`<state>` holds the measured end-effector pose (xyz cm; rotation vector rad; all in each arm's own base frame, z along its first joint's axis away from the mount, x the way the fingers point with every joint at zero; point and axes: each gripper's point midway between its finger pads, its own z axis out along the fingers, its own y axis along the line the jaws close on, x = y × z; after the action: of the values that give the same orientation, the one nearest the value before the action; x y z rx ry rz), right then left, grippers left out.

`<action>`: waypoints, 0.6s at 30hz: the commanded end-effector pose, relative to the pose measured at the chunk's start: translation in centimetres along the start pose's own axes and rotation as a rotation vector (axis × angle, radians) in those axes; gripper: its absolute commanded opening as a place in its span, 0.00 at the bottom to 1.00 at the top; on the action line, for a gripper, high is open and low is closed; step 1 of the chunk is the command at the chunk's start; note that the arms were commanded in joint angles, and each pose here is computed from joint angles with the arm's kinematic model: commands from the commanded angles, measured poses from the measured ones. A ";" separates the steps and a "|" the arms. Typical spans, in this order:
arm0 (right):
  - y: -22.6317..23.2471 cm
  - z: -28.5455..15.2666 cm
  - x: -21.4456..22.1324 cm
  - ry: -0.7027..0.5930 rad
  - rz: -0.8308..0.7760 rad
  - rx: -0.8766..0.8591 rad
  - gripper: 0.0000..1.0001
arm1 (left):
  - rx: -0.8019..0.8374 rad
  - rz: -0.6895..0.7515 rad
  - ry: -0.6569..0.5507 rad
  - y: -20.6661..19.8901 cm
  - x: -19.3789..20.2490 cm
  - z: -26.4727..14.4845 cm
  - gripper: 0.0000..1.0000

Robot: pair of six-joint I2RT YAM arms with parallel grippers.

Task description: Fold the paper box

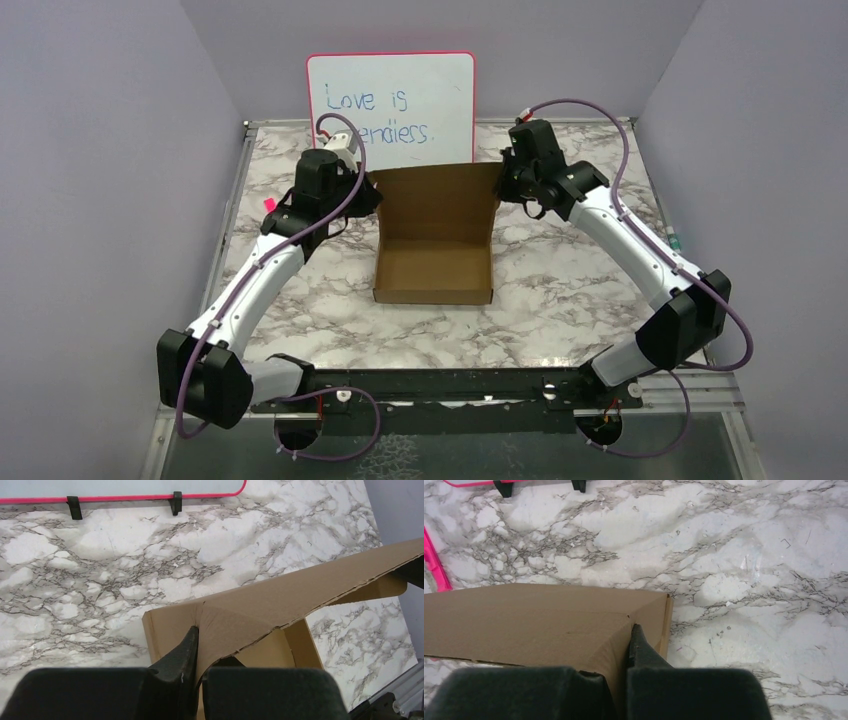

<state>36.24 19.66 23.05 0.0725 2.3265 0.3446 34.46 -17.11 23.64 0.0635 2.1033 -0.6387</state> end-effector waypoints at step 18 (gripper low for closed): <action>0.6 -0.1 5.0 -0.047 0.156 -0.056 0.04 | 0.113 -0.149 -0.023 -1.0 4.7 -2.8 0.06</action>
<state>34.81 20.15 22.33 0.1078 2.1903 0.3675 31.20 -16.96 23.16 0.0103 2.0078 -0.7455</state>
